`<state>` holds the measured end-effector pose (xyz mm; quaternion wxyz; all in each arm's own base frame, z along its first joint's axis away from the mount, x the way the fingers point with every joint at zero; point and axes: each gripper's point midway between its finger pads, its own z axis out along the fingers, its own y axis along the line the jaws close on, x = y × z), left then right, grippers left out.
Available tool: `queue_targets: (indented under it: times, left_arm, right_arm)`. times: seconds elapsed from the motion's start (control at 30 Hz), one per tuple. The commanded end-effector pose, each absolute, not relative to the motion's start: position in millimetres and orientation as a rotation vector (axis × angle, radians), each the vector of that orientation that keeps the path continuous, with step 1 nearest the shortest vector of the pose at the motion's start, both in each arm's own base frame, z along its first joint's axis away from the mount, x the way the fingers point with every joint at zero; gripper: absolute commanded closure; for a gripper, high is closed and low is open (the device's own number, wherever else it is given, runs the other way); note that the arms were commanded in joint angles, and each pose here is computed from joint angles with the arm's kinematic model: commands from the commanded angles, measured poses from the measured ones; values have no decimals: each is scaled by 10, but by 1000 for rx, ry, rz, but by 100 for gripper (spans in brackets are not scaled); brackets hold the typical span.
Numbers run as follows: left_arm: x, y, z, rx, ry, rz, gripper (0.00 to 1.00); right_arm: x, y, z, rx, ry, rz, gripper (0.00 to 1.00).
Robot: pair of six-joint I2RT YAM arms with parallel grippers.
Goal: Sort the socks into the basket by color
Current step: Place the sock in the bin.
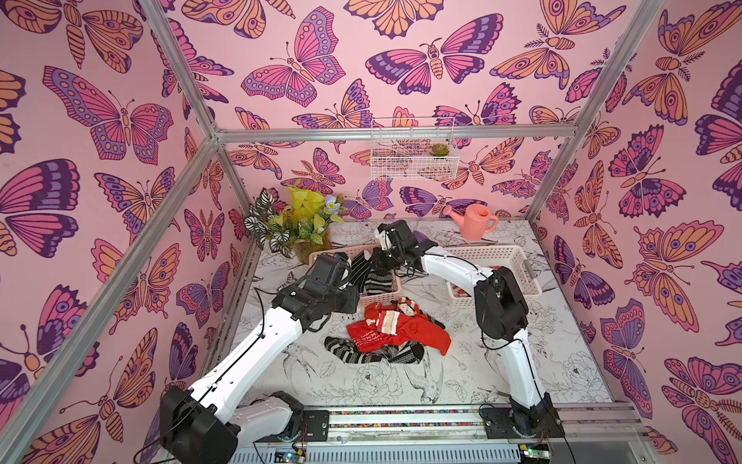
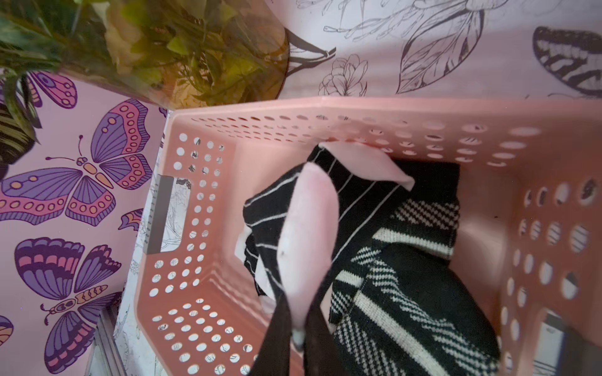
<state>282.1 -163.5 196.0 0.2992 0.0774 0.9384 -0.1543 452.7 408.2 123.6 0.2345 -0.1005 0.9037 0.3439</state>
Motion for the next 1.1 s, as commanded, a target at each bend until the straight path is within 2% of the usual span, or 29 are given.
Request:
queue_targets:
  times: [0.0, 0.53, 0.87, 0.97, 1.07]
  left_arm:
    - [2834, -1633, 1891, 223, 2507, -407, 54]
    - [2875, -1660, 1871, 218, 2519, -413, 55]
    - [2898, -1766, 1770, 187, 2543, -483, 52]
    - [2879, -1810, 1758, 175, 2555, -523, 48]
    - [2872, -1832, 1766, 168, 2557, -541, 38]
  right_arm:
    - [4598, 4045, 1194, -303, 2478, 904, 83]
    - [4560, 3874, 1340, -332, 2473, 850, 78]
    - [4224, 3609, 1586, -364, 2466, 830, 78]
    - [4076, 3466, 1631, -374, 2472, 796, 78]
    - [3931, 3304, 1678, -376, 2474, 752, 78]
